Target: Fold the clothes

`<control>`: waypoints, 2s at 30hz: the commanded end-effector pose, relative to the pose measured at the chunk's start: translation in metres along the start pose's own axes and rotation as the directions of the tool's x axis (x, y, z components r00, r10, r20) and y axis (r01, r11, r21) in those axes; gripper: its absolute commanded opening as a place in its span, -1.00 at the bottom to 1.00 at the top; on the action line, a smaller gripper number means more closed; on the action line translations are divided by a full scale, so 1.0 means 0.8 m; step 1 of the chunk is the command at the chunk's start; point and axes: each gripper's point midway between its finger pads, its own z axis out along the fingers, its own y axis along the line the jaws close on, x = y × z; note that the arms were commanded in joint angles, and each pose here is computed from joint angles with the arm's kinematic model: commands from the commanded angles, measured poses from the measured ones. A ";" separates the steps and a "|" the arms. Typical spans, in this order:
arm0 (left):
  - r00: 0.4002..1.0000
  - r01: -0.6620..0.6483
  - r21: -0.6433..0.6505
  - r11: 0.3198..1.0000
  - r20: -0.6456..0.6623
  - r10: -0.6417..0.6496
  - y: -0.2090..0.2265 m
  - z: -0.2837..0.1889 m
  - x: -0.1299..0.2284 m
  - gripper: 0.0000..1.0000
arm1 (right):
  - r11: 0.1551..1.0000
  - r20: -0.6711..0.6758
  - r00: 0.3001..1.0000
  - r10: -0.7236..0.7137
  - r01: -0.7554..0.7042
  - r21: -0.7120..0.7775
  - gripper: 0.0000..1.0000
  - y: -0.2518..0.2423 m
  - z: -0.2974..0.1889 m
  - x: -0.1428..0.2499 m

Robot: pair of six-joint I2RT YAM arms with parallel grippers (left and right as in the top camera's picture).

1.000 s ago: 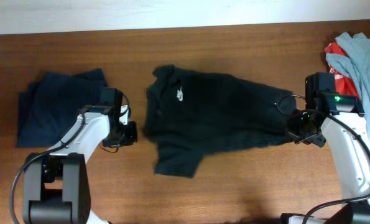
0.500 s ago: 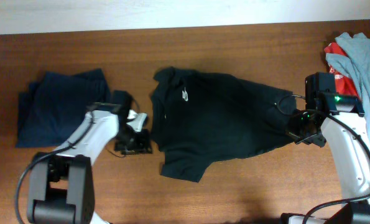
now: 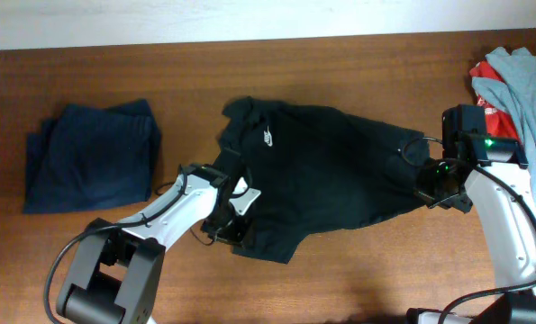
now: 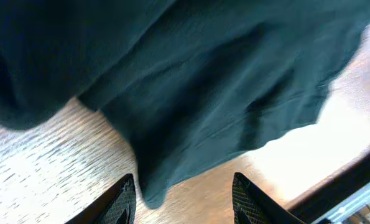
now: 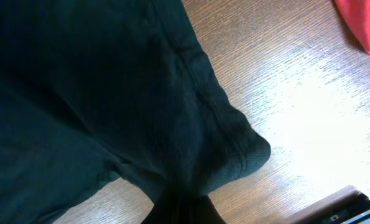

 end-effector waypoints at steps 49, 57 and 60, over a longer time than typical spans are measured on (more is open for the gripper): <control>0.858 0.512 -0.094 0.854 0.106 -0.503 0.118 -0.115 0.081 -0.99 | 0.999 -0.364 0.931 -0.005 -0.011 -0.043 0.03 -0.007 0.074 0.139; 0.858 0.511 -0.093 0.855 0.113 -0.501 0.119 -0.115 0.079 -0.99 | 0.995 -0.448 0.892 0.065 -0.092 -0.038 0.06 -0.010 0.114 0.190; 0.858 0.509 -0.092 0.856 0.124 -0.498 0.120 -0.116 0.076 -0.99 | 0.994 -0.480 0.872 0.095 -0.112 -0.006 0.04 -0.018 0.119 0.208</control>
